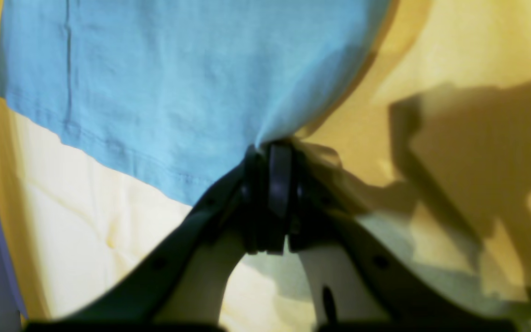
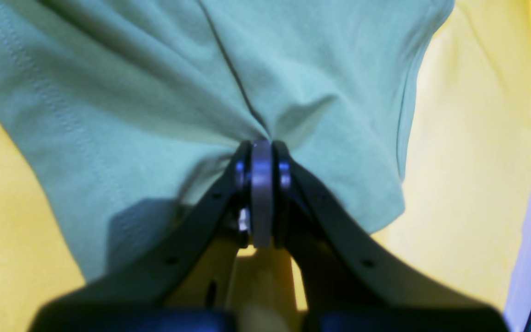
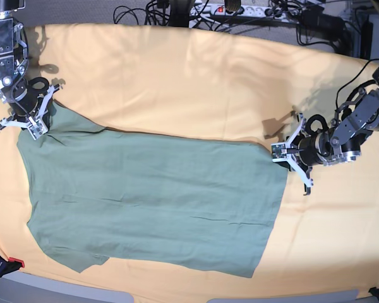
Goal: Fold the T-shirt properly
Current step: 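Lift the grasped edge and fold it across the shirt with both grippers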
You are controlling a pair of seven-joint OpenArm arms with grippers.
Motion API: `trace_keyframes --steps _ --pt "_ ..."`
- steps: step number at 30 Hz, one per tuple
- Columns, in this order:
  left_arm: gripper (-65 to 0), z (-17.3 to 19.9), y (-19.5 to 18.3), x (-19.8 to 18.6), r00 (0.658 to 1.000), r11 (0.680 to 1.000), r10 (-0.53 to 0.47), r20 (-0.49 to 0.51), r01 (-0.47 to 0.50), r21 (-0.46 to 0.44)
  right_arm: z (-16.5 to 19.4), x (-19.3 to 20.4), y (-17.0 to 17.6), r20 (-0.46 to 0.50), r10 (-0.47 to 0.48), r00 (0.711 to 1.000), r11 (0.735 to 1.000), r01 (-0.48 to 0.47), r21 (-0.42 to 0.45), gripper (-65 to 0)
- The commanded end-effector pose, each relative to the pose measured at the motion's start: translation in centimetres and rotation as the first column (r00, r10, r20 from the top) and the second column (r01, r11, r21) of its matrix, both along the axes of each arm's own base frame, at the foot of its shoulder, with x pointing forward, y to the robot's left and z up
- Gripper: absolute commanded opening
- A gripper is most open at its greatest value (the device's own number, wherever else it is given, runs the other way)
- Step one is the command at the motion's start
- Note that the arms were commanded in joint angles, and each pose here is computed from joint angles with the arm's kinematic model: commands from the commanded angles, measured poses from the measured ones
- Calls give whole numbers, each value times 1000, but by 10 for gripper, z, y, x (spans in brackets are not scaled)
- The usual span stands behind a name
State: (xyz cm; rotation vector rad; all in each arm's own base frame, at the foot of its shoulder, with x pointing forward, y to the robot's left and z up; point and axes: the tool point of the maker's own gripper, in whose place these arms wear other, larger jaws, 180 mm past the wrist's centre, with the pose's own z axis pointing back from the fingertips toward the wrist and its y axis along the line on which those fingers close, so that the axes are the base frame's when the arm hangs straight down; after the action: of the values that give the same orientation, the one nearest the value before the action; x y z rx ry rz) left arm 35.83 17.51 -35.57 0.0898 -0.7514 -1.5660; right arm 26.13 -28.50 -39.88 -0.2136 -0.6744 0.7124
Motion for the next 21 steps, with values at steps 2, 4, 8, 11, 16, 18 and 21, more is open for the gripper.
trace_keyframes --steps 2,4,8,11,16,18,21 --pt "-650 23 7 17 998 1000 18 52 -18 -7 19 7 -8 25 22 999 999 -21 -44 -650" --pt "-650 37 2 20 998 998 31 54 -29 -53 34 10 -8 41 47 998 997 -45 -60 -650" --pt "-650 61 -7 11 999 990 39 32 -34 -136 59 11 -5 60 87 994 994 -82 -74 -650" --pt "-650 65 -12 -10 999 988 -14 -35 9 -153 64 4 -5 43 106 993 992 -102 -79 -650" --pt "-650 64 -9 -35 992 990 -80 -99 67 -125 63 -7 -14 13 111 994 988 -109 -105 -650" --pt "-650 65 -2 -37 993 992 -70 -99 59 -110 59 -16 -17 -21 124 992 985 -126 -115 -650" --pt "-650 67 10 -39 993 995 -55 -106 46 -89 56 -28 -25 -68 140 988 979 -148 -140 -650"
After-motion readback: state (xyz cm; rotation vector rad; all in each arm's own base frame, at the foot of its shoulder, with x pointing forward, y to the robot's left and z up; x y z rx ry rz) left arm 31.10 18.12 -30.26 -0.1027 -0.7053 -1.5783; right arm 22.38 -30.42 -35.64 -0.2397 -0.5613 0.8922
